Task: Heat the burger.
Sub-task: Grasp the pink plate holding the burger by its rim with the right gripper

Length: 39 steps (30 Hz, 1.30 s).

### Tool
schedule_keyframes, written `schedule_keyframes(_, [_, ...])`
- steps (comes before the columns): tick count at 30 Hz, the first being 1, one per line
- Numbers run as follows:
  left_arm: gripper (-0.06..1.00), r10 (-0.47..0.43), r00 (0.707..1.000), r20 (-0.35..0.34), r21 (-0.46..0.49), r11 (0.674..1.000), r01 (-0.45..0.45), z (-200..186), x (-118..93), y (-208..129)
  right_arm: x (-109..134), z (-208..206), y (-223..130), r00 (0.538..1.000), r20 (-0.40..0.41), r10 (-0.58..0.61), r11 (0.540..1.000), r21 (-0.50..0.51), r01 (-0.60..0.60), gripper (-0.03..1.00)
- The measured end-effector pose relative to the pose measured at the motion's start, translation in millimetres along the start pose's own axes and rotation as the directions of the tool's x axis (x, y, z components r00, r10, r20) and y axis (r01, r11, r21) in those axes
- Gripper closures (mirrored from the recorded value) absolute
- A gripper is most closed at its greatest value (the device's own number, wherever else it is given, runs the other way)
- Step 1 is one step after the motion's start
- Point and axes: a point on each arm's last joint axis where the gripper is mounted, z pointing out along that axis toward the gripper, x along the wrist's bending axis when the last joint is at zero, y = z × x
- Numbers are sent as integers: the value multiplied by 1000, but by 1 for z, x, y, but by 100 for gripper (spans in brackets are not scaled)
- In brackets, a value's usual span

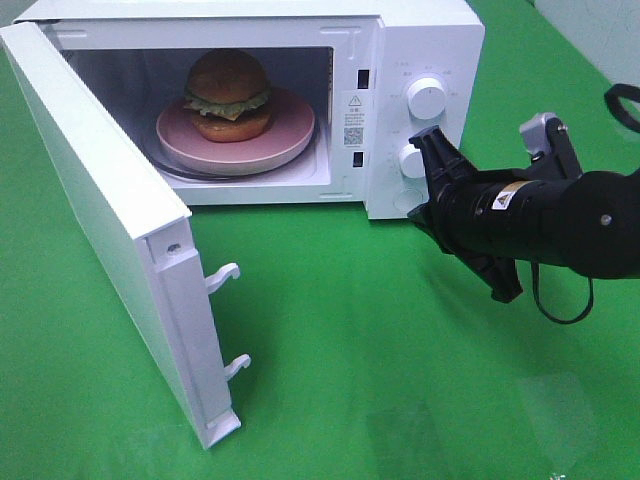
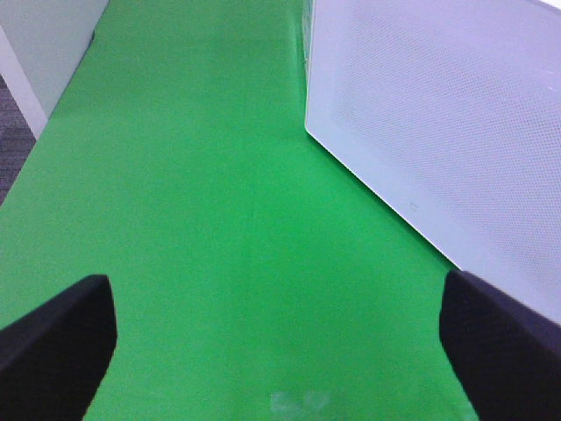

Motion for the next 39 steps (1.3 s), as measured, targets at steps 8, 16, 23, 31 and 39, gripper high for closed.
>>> schedule_keyframes(8, [1,0,1000,0,0,1000,0,0,0,0,8,-17,1,969,16,-248,967,62,247,94])
schedule_keyframes(16, [1,0,1000,0,0,1000,0,0,0,0,13,-34,0,877,9,-480,868,145,474,92])
schedule_keyframes(23, [1,0,1000,0,0,1000,0,0,0,0,27,-36,-1,683,-45,-729,646,287,708,91])
schedule_keyframes(31, [1,0,1000,0,0,1000,0,0,0,0,48,-41,9,287,-147,-947,225,337,914,90])
schedule_keyframes(39, [1,0,1000,0,0,1000,0,0,0,0,56,-41,20,-227,-229,-947,-284,261,923,89])
